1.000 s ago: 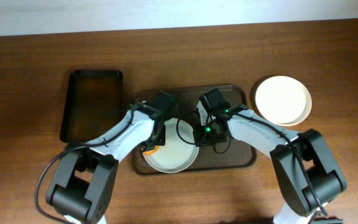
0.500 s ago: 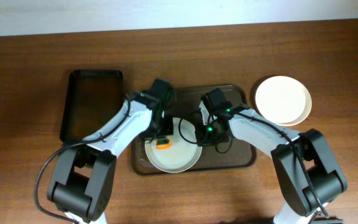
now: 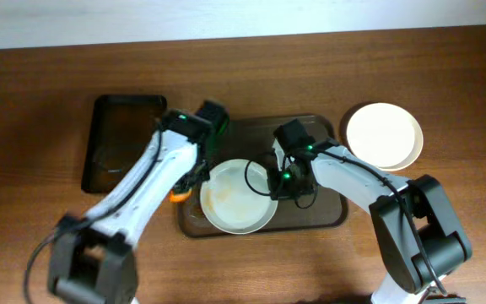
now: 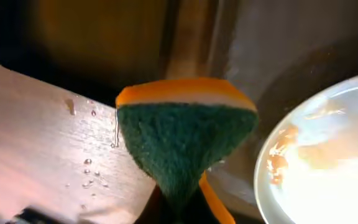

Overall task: Clean dirty plates on tray and stack at the side
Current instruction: 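Scrub the last plate with the sponge in the left gripper while right holds it, then lift the last plate with the right gripper and stack it on the pile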

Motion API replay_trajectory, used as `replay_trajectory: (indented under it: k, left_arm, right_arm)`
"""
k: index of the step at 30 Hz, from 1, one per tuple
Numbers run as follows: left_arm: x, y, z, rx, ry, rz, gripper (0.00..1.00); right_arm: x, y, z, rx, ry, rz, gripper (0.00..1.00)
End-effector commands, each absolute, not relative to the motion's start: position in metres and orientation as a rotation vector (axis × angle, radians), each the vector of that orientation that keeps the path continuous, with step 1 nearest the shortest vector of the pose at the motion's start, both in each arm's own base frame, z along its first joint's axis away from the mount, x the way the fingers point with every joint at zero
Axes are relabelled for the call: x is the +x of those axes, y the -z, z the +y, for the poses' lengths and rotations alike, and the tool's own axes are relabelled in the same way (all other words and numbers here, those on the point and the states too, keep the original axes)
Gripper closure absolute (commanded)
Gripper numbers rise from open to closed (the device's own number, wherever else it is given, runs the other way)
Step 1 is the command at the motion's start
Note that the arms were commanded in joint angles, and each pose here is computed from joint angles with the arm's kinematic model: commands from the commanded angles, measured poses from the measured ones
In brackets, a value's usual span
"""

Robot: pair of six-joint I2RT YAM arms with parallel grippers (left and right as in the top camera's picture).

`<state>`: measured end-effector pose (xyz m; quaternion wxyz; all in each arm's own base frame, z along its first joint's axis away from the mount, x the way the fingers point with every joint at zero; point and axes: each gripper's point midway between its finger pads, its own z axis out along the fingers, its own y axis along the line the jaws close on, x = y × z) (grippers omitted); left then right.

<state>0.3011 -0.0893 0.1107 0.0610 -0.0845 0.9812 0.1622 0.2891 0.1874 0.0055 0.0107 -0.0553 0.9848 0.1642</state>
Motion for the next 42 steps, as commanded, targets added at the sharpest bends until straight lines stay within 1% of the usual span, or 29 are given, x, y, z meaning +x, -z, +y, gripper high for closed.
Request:
replay_trajectory:
  k: [1, 4, 6, 9, 13, 14, 16, 19, 21, 22, 26, 31, 32, 34, 36, 38, 40, 42]
  left_arm:
    - [0.296, -0.169, -0.095, -0.359, -0.267, 2.845, 1.0]
    - [0.281, -0.187, -0.104, -0.321, -0.117, 2.861, 1.0]
    - [0.281, -0.186, -0.108, -0.297, -0.086, 2.869, 1.0]
    - [0.284, -0.176, -0.119, -0.287, -0.004, 2.882, 1.0]
    - [0.284, -0.15, -0.121, -0.286, 0.003, 2.89, 1.0]
    - [0.285, -0.145, -0.121, -0.287, 0.003, 2.89, 1.0]
    - [0.286, -0.131, -0.122, -0.286, 0.007, 2.885, 1.0]
    - [0.287, -0.118, -0.127, -0.284, 0.044, 2.883, 1.0]
    - [0.288, -0.106, -0.134, -0.28, 0.103, 2.88, 1.0]
    - [0.288, -0.101, -0.135, -0.279, 0.115, 2.878, 1.0]
    - [0.289, -0.085, -0.142, -0.272, 0.181, 2.867, 1.0]
    - [0.292, -0.07, -0.157, -0.253, 0.314, 2.843, 1.0]
    - [0.292, -0.068, -0.157, -0.253, 0.315, 2.841, 1.0]
    - [0.289, -0.062, -0.155, -0.254, 0.309, 2.847, 1.0]
    - [0.287, -0.061, -0.154, -0.22, 0.3, 2.854, 1.0]
    - [0.286, -0.06, -0.154, -0.189, 0.293, 2.857, 1.0]
    - [0.286, -0.06, -0.154, -0.167, 0.289, 2.86, 1.0]
    - [0.286, -0.06, -0.154, -0.168, 0.29, 2.859, 1.0]
  right_arm:
    - [0.309, -0.042, 0.175, -0.174, -0.378, 2.985, 0.96]
    - [0.326, -0.088, 0.144, -0.137, -0.112, 2.895, 0.96]
    - [0.333, -0.142, 0.124, -0.114, 0.064, 2.822, 0.96]
    - [0.339, -0.206, 0.103, -0.114, 0.299, 2.707, 0.96]
    - [0.336, -0.284, 0.09, -0.149, 0.565, 2.505, 0.96]
    - [0.335, -0.294, 0.089, -0.154, 0.601, 2.474, 0.96]
    - [0.329, -0.323, 0.071, -0.171, 0.824, 2.354, 0.96]
    - [0.324, -0.338, 0.062, -0.197, 0.974, 2.273, 0.96]
    - [0.322, -0.359, 0.055, -0.261, 1.151, 2.156, 0.96]
    - [0.32, -0.365, 0.055, -0.275, 1.189, 2.124, 0.96]
    - [0.321, -0.367, 0.062, -0.228, 1.146, 2.096, 0.96]
    - [0.324, -0.379, 0.059, -0.182, 1.185, 2.026, 0.96]
    - [0.326, -0.378, 0.058, -0.163, 1.169, 2.03, 0.96]
    - [0.337, -0.359, 0.049, -0.073, 1.038, 2.146, 0.96]
    - [0.354, -0.33, 0.022, 0.1, 0.82, 2.322, 0.96]
    - [0.366, -0.312, -0.009, 0.264, 0.663, 2.411, 0.96]
    - [0.374, -0.291, -0.056, 0.402, 0.562, 2.492, 0.96]
    - [0.38, -0.261, -0.104, 0.614, 0.386, 2.559, 0.96]
